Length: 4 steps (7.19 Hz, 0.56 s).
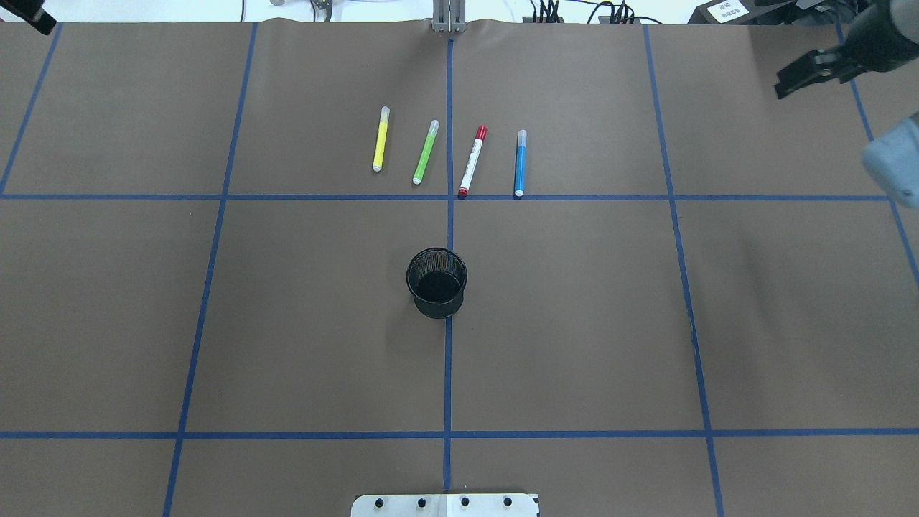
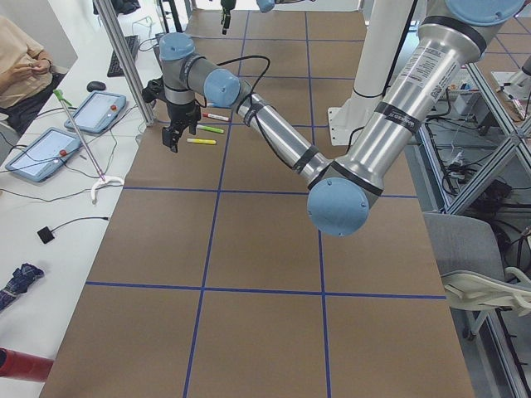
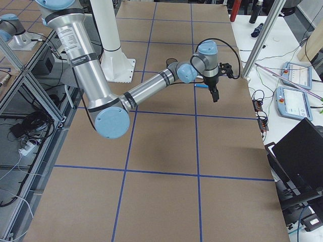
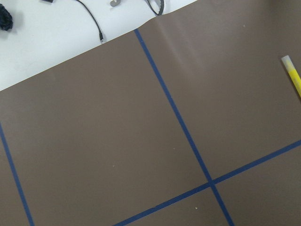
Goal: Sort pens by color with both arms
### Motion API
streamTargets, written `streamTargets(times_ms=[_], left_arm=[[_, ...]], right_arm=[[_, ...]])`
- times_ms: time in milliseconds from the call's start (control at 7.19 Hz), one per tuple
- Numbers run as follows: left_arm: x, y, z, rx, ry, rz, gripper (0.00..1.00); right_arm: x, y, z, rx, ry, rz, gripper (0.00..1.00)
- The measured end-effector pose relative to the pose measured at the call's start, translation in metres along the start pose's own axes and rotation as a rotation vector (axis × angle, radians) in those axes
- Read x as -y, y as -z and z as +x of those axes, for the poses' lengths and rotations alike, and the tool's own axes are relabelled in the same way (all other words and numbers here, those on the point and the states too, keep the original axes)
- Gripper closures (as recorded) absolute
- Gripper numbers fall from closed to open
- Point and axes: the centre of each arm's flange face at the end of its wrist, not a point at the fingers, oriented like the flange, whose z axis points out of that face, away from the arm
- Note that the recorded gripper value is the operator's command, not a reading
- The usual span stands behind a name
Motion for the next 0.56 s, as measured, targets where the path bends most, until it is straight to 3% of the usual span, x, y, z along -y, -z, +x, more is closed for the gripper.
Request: streamTargets(times_ms=[278, 556], left_arm=[[-0.017, -0.002, -0.086, 0.030, -0.044, -0.039, 0.00], [-0.048, -0.016, -0.164, 0.035, -0.053, -0.096, 0.00]], right_arm=[[-0.081, 0.020, 0.139, 0.009, 0.038, -0.043, 0.00], [-0.163, 0.027, 0.251, 0.025, 0.001, -0.069, 0.00]])
